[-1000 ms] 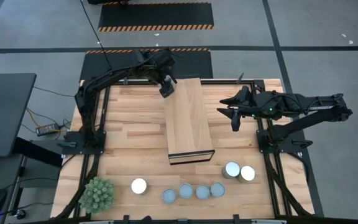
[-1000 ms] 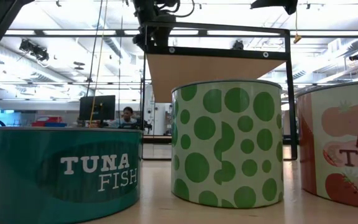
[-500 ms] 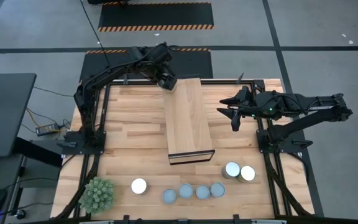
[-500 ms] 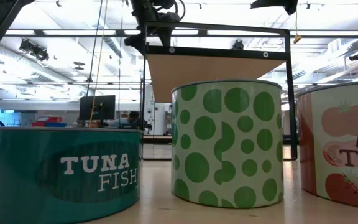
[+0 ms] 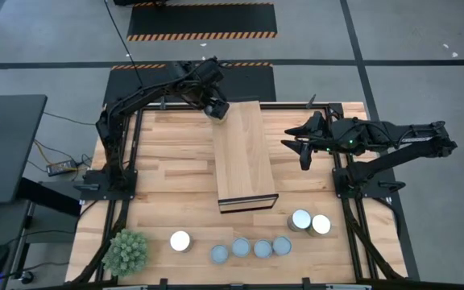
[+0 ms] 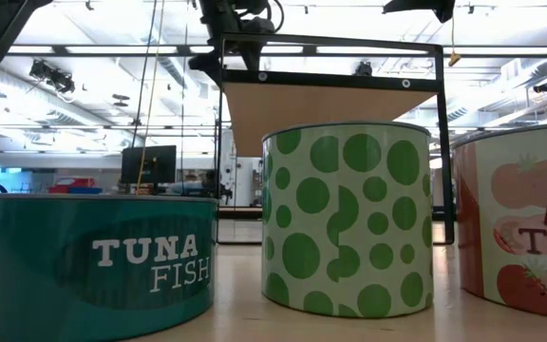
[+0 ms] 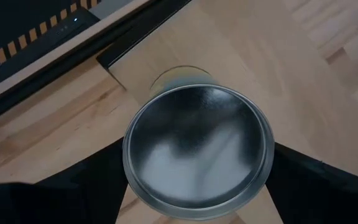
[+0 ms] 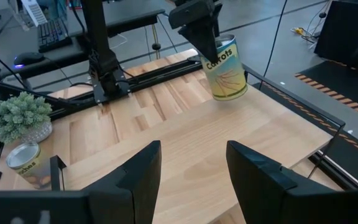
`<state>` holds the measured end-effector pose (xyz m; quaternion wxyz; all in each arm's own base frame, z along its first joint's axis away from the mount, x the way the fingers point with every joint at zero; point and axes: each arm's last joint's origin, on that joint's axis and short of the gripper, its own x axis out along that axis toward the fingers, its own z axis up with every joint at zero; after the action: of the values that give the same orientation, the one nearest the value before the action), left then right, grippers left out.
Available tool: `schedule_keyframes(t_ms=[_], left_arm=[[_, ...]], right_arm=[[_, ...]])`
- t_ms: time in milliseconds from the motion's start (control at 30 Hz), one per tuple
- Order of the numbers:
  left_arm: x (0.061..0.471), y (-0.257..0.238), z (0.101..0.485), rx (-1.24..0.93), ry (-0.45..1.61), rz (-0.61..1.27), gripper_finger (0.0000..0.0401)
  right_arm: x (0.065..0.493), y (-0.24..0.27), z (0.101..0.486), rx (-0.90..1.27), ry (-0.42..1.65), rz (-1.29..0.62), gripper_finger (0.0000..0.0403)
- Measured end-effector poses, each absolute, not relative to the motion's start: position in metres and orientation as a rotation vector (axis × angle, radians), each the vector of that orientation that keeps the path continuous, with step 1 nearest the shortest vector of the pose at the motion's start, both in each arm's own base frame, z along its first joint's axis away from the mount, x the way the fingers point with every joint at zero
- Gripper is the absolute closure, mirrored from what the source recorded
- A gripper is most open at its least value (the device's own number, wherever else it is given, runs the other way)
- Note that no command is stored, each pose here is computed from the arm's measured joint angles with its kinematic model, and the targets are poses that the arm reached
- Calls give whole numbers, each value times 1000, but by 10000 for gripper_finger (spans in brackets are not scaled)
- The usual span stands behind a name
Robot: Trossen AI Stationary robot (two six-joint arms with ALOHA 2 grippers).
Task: Pick and place cans onto a shelf
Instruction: Put the canned carrots on the shelf
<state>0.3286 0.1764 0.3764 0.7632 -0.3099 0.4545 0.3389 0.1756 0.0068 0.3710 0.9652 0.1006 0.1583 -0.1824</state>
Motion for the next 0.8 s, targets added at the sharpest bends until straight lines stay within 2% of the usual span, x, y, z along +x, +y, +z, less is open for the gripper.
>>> schedule_keyframes(t_ms=[800], left_arm=[[336, 179, 373, -624, 943, 749, 73]], right_arm=[[176, 7, 371, 204, 318, -368, 213]])
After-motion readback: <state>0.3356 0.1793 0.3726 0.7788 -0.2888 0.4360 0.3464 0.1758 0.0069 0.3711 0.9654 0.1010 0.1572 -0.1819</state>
